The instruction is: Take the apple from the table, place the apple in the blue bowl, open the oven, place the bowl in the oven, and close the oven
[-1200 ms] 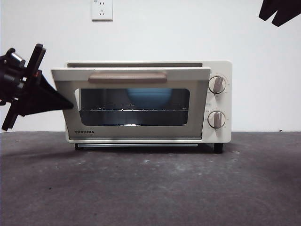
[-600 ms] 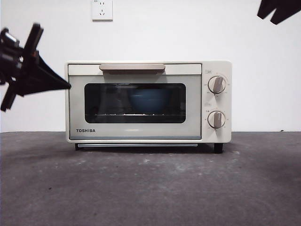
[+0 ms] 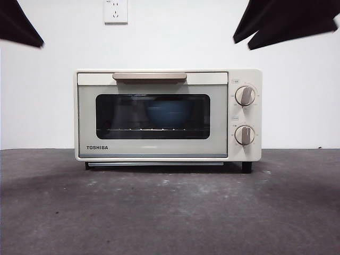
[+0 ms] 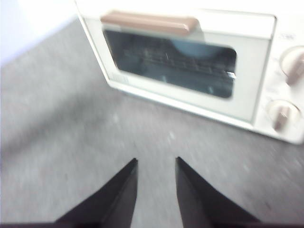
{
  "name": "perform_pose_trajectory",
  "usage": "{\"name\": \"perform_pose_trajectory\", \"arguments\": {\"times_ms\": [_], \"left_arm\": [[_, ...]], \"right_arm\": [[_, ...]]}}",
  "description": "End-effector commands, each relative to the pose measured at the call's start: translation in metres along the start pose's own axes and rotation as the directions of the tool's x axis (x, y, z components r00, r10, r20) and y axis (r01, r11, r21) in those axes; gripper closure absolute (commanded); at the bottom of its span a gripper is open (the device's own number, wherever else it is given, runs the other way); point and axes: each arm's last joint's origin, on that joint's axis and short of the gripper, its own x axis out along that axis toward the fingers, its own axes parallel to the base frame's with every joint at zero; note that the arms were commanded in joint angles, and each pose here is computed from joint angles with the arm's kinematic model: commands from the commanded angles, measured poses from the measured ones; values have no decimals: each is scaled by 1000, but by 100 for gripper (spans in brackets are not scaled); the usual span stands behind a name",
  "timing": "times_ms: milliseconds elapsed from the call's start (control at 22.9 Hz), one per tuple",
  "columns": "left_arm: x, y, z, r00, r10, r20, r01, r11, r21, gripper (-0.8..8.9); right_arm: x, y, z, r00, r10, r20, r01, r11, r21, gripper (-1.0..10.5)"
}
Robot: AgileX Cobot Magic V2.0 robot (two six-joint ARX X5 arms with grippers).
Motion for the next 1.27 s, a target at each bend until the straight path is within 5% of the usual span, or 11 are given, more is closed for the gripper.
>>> {"name": "perform_pose_trajectory", "arguments": {"times_ms": [44, 262, 1267], "left_arm": [[-13, -6, 1, 1000, 15, 19, -16, 999, 47, 806], [-25, -10, -2, 1000, 17, 15, -17, 999, 46, 806], [-26, -10, -3, 1000, 18, 7, -18, 999, 40, 806]], "right_arm": [[3, 3, 2, 995, 40, 92, -38, 999, -21, 900], [2, 5, 9, 983, 63, 173, -57, 998, -38, 943], [2, 5, 11, 980, 50, 193, -43, 998, -41, 943]]}}
